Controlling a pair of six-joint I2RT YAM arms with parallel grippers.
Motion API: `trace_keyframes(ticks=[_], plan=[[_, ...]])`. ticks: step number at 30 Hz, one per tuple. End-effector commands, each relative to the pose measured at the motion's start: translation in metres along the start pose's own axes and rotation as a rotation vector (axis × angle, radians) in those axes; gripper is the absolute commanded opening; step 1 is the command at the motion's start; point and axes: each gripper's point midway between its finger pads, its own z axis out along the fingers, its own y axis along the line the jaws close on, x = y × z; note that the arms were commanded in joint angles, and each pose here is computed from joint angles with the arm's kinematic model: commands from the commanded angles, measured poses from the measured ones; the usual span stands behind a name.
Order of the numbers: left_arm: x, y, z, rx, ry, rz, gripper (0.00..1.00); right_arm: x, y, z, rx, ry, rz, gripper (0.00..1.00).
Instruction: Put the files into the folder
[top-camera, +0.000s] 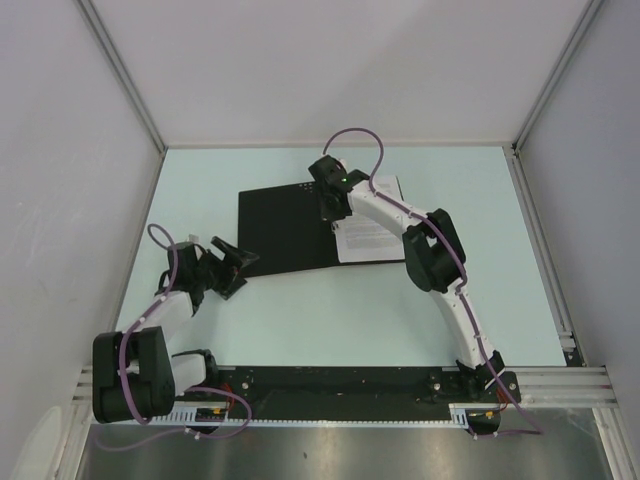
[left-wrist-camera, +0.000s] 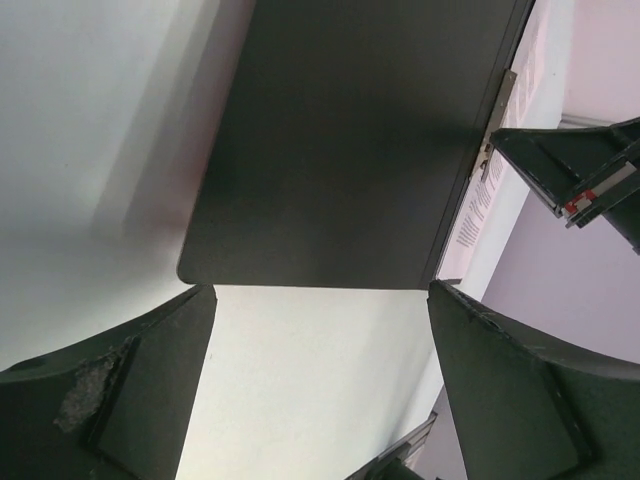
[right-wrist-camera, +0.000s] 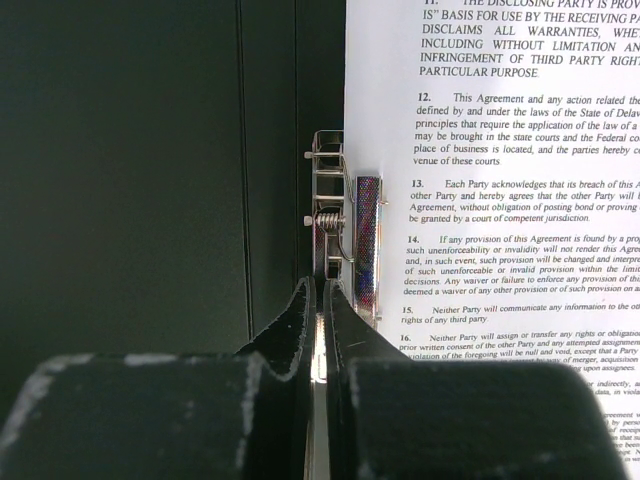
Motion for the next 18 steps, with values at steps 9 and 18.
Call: trace_keyframes(ticks=[9, 18], plan=[[0.017, 0.013, 0.001, 0.006, -0.004, -0.118, 0.98, -0.040, 0.010, -0.041, -0.083, -0.090, 0.064, 0.00], [-0.003, 0.014, 0.020, 0.052, -0.085, -0.186, 0.79, -0.037, 0.011, -0.043, -0.091, -0.083, 0.058, 0.00]])
